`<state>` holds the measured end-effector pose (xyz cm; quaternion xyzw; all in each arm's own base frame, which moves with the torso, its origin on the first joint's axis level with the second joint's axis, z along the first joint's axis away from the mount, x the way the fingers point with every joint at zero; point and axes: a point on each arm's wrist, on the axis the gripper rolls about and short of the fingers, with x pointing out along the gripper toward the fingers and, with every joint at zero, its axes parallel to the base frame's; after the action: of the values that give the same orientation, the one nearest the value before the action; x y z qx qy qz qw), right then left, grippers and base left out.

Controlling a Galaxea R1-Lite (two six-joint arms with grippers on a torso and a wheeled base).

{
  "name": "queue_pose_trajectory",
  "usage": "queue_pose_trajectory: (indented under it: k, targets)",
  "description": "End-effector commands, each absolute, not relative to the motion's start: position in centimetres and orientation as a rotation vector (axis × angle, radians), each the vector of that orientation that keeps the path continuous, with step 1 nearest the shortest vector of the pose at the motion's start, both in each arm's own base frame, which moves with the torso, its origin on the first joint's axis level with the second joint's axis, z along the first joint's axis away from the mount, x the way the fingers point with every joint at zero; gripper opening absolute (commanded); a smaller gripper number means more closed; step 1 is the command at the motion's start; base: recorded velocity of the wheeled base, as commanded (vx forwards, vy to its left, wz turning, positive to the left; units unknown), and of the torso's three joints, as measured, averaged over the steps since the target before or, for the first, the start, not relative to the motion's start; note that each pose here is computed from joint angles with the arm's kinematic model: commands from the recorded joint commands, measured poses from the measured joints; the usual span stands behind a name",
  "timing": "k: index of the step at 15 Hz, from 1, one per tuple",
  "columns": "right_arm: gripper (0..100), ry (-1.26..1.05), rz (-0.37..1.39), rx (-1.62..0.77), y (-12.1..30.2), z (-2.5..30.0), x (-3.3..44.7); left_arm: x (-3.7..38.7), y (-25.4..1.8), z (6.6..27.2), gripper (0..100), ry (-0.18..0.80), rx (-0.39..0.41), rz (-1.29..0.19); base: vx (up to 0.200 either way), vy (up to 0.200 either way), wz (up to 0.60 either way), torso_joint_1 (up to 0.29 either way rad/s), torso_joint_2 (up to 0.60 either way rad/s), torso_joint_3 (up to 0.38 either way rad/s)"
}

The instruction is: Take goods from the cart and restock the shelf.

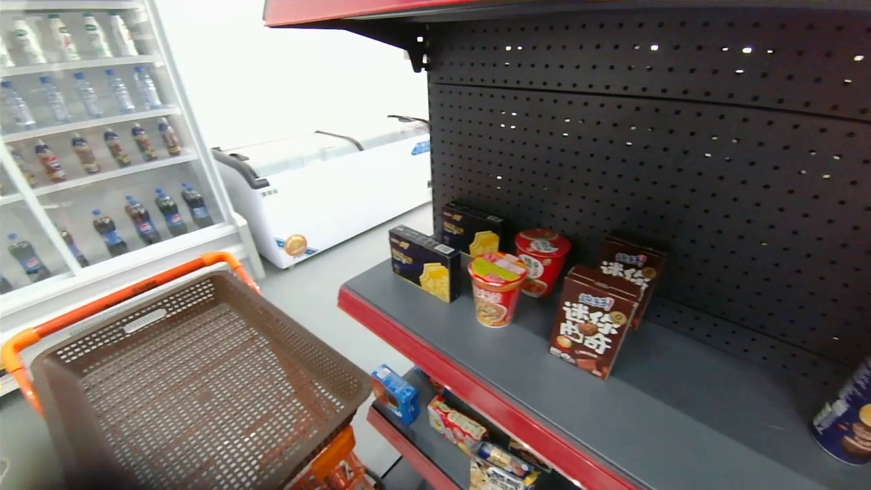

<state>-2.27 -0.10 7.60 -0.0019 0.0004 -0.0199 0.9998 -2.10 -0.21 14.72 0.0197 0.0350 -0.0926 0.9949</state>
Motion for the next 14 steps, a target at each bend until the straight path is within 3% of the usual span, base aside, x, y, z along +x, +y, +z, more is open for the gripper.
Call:
queue_pose_trajectory:
  k: [1,14]
  targets:
    - [100,0.003,-0.04,-0.005,-0.1,7.57,-2.25,-2.0,-0.19,14.75,0,0.079,0.04,-0.195,0.0,0.0,-0.6,-0.002,0.01,0.002]
    - [100,0.002,-0.04,-0.005,-0.1,7.62,-2.26,-1.77,-0.2,13.84,0,0.116,0.014,-0.193,0.0,0.0,-0.6,0.001,0.0,0.003]
